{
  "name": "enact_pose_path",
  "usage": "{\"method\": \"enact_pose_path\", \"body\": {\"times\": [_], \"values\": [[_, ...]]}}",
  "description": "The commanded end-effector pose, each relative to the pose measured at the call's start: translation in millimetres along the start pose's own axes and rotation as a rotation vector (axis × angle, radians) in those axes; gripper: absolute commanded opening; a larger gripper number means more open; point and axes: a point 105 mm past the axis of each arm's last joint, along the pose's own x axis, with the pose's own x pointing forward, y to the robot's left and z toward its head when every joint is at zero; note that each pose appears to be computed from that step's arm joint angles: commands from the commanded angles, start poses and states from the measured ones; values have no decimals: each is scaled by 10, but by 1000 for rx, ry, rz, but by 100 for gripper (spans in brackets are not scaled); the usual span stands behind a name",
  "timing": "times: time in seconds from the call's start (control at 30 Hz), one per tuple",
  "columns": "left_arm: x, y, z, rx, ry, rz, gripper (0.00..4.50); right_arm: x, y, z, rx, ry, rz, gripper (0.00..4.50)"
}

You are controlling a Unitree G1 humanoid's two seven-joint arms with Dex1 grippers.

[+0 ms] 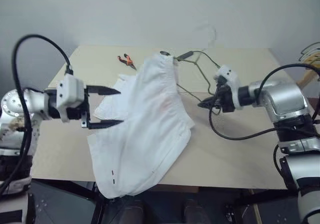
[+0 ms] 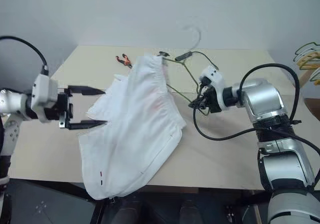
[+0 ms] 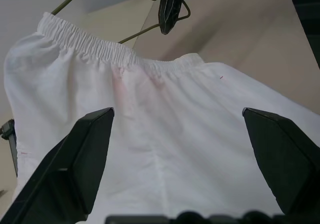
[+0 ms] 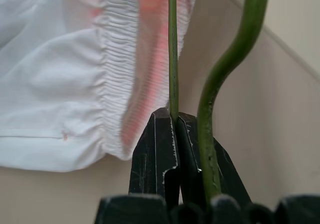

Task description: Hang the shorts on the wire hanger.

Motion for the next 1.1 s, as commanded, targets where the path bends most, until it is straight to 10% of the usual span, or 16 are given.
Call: {"method": "enact_pose_path", "body": {"times": [0.03, 0.37, 0.77, 1.1], "values": [[-209, 279, 158, 113, 42, 46, 448, -36, 106, 433, -273, -80, -69, 0], [-308, 680, 480, 237, 65, -26, 448, 63, 556, 661, -514, -43, 45, 0], [109, 707, -28, 257, 377, -272, 448, 41, 601, 638, -541, 17, 75, 0], [281, 698, -112, 217, 331, -281, 154, 30, 658, 631, -529, 18, 81, 0]]}}
